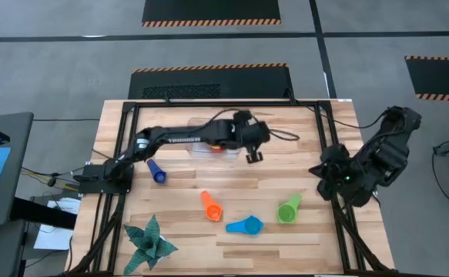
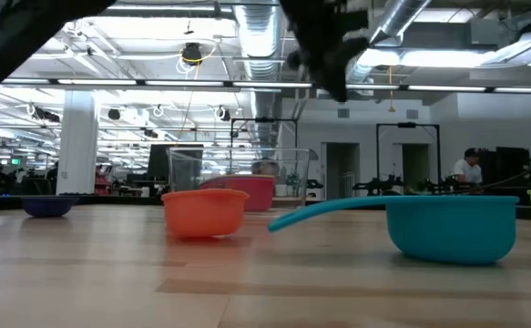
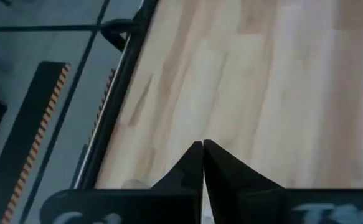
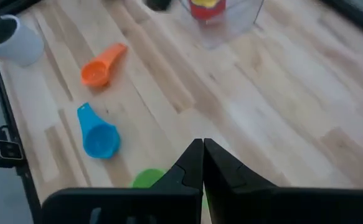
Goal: Nest measuring cups in basket
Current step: Adjust the transparent bin, then stack the green measuring cup on top of the yellow measuring cup into the transparent bin
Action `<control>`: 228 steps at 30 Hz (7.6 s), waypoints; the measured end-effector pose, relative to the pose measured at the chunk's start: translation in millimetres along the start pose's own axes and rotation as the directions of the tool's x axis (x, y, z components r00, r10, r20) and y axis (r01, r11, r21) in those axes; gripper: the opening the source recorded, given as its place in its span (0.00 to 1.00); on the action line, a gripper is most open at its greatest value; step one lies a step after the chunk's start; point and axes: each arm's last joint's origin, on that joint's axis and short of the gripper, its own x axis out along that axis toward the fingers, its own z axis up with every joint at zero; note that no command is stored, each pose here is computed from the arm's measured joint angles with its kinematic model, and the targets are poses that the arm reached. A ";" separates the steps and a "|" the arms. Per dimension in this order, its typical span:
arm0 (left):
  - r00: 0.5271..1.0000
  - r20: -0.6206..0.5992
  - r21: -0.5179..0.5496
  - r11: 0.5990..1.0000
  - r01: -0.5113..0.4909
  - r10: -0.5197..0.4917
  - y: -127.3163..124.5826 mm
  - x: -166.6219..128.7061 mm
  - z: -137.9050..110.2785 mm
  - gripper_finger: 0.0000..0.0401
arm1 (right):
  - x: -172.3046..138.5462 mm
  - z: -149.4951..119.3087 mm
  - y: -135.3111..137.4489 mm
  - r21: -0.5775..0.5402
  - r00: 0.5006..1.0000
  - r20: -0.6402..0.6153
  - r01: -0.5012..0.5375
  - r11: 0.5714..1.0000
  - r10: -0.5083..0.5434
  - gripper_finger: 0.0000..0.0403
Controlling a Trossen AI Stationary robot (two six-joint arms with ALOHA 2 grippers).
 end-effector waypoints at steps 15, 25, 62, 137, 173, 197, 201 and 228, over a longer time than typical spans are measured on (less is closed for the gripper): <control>0.995 -0.032 0.009 0.996 0.094 -0.094 2.3 69.1 -12.7 0.00 | -22.6 18.0 -7.6 -0.068 0.992 0.123 -0.033 0.997 0.041 0.06; 0.981 -0.179 0.006 0.997 0.078 -0.076 21.7 78.9 -30.3 0.00 | -22.7 17.9 -8.3 -0.071 0.992 0.120 -0.031 0.997 0.039 0.06; 0.966 -0.165 0.058 0.976 0.210 -0.198 -24.2 -48.2 -11.9 0.00 | -18.4 12.5 0.9 -0.248 0.998 0.039 -0.029 0.968 0.040 0.06; 0.949 -0.299 0.297 0.935 0.195 -0.103 -131.3 -196.6 -151.0 0.00 | 198.7 -93.0 39.6 0.417 0.919 -0.316 0.357 0.836 -0.235 0.02; 0.796 0.359 0.294 0.869 0.399 -0.487 -154.9 -83.4 -44.9 0.00 | -26.0 -21.5 110.5 0.110 0.942 0.324 -0.124 0.986 0.082 0.04; 0.821 0.138 0.214 0.826 0.521 -0.554 -188.9 -24.5 -14.5 0.30 | -51.6 -0.2 100.4 -0.097 0.924 0.356 -0.113 0.989 0.141 0.04; 0.843 0.176 0.078 0.861 0.503 -0.509 -186.4 -7.2 -12.4 0.34 | -51.2 0.9 100.0 -0.093 0.924 0.357 -0.111 0.989 0.137 0.05; 0.857 0.107 -0.061 0.857 0.511 -0.503 -203.4 51.3 -34.8 0.36 | -53.7 -1.9 100.1 -0.123 0.924 0.351 -0.116 0.986 0.152 0.05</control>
